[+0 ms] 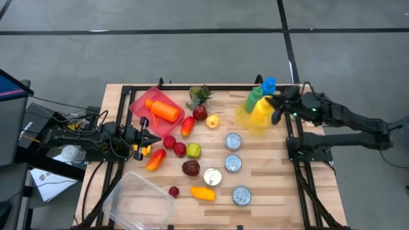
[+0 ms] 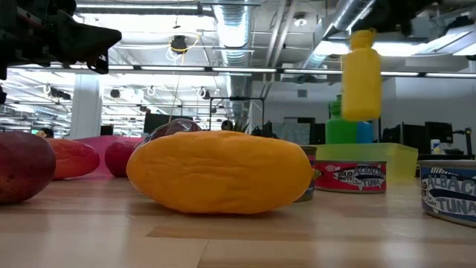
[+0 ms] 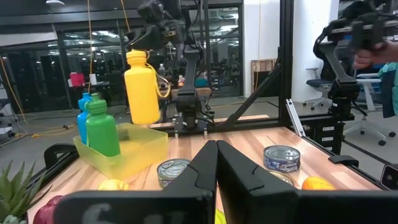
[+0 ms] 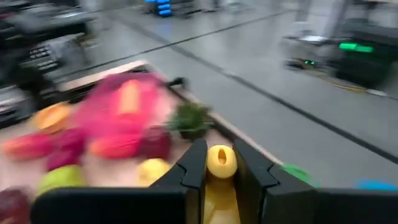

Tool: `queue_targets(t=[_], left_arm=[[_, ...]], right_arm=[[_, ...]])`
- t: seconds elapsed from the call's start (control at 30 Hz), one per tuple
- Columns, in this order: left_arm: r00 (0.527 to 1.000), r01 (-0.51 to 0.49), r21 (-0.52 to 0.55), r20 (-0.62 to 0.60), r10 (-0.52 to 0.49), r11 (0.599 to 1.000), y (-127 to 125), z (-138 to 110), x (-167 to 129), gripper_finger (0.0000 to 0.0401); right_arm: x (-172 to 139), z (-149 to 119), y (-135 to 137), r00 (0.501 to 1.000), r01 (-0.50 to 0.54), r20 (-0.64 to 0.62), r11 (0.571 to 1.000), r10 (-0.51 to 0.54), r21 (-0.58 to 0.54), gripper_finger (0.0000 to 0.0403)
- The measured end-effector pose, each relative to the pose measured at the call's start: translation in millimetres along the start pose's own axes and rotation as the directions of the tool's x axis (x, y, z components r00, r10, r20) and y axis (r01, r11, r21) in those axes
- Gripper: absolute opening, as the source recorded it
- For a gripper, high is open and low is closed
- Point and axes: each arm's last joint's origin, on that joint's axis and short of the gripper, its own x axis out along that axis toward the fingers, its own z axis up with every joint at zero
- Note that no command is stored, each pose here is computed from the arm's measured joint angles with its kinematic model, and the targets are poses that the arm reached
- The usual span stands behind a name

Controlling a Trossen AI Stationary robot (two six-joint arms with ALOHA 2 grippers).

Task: Pick & Place Food Item
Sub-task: Put the yellow tumbler into the yellow bin

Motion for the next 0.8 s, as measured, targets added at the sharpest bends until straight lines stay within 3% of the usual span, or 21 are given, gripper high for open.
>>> queue_targets(t=[0.17,0.4,0.6,0.8], left_arm=[[1.000,0.000,0.000,0.000,0.000,1.000,0.0,0.1,0.0,0.0000],[1.000,0.000,0.000,0.000,0.000,1.000,0.0,0.0,0.0,0.0000],[1.000,0.000,0.000,0.000,0.000,1.000,0.0,0.0,0.0,0.0000],[1.000,0.000,0.000,0.000,0.000,1.000,0.0,0.1,0.0,0.0000]], right_arm=[[-9.4,-15.2,-16.4,0.948,0.315,-0.067,0.948,-0.312,0.037,0.0045],[-3.1,-17.3,-18.8,0.849,0.527,-0.026,0.850,-0.527,0.006,0.0046],[3.5,-19.1,-22.0,0.802,0.596,-0.041,0.803,-0.596,0.003,0.0047],[17.3,-45.2,-24.7,0.783,0.623,-0.028,0.782,-0.622,0.020,0.0047]])
